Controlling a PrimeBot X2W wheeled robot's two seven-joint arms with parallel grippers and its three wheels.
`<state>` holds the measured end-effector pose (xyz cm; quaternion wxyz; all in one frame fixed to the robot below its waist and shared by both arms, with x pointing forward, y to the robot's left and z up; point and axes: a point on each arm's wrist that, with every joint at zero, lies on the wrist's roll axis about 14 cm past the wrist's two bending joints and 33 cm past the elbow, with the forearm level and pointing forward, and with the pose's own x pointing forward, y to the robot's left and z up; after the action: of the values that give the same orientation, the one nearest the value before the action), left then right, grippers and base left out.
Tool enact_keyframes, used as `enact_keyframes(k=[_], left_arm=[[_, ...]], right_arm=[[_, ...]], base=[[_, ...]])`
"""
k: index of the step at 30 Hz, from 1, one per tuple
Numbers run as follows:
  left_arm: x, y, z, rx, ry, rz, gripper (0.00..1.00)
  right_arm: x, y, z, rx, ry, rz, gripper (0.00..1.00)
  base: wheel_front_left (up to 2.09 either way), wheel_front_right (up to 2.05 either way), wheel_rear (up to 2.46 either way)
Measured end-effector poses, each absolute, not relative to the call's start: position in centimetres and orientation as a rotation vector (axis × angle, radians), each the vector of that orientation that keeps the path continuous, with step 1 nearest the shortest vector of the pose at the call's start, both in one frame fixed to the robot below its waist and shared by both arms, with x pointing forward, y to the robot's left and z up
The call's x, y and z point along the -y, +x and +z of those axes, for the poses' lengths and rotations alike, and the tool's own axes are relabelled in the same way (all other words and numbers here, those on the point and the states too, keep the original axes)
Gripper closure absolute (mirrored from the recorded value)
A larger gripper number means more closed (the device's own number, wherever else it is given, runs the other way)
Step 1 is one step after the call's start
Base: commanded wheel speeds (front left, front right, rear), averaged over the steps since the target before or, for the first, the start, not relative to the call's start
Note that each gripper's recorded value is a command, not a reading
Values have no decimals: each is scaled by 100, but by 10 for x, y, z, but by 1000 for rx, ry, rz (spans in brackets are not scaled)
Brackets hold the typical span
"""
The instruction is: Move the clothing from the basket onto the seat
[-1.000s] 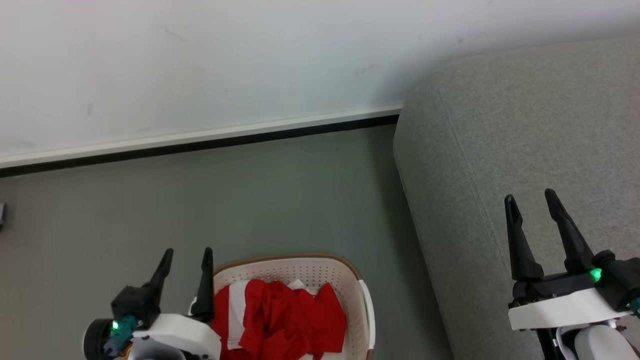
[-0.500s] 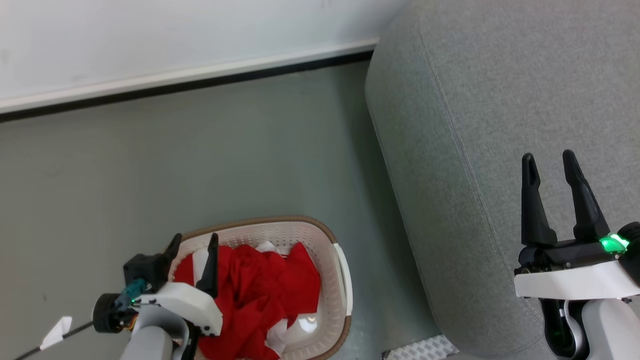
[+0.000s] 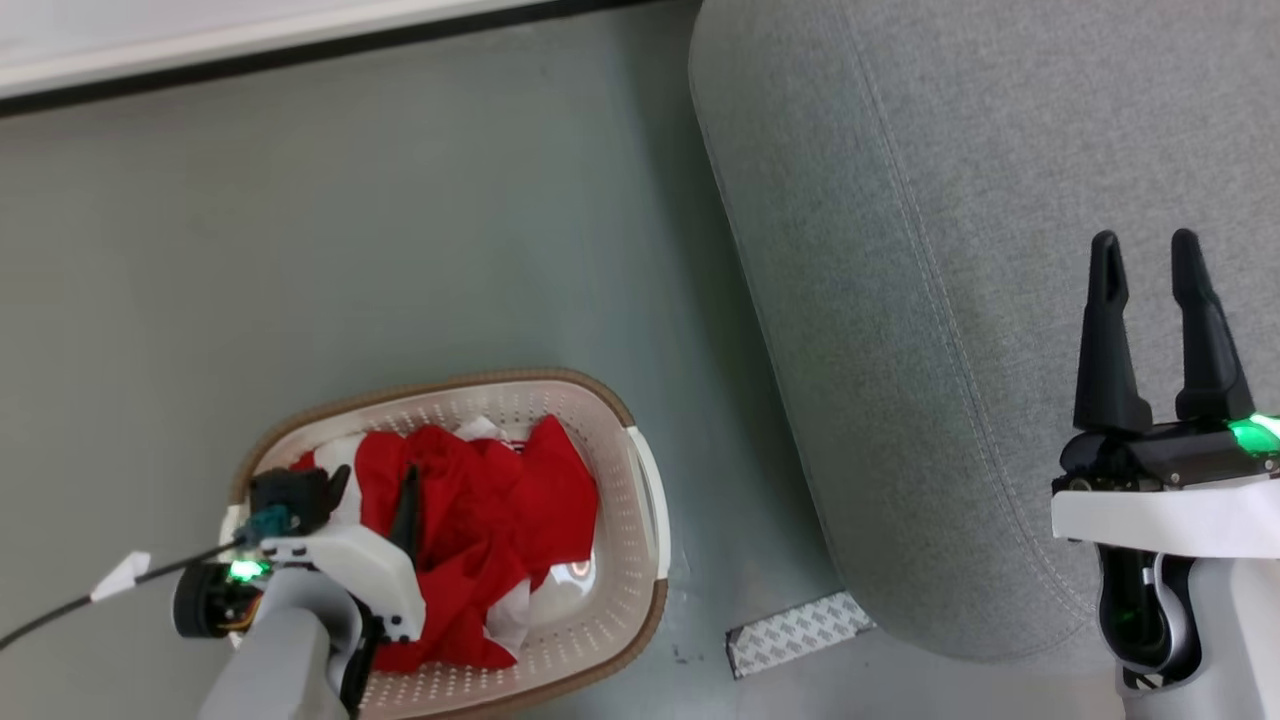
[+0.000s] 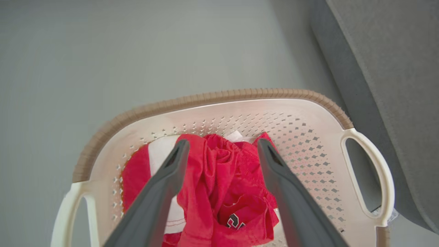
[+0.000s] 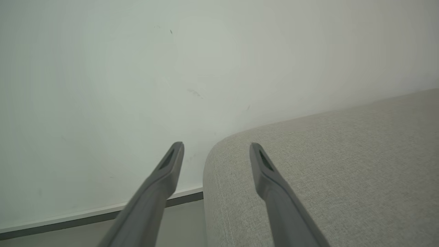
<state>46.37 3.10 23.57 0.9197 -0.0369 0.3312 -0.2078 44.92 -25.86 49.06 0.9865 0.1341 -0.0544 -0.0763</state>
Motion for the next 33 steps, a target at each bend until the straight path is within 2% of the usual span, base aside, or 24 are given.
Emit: enact_keyframes(k=[20,27,33], left_arm=[[-23,453,128,-1087,102,-504,0],[-18,456,104,-1147,151,-537,0],[-9,441,85,-1239,187,-599,0]], right_arm=[[274,474,481,122,226,-177,0],[282,474,473,107,219,-197,0],[288,472,466,85,204,-217,0]], base=[[0,0,0],[0,0,0],[0,0,0]])
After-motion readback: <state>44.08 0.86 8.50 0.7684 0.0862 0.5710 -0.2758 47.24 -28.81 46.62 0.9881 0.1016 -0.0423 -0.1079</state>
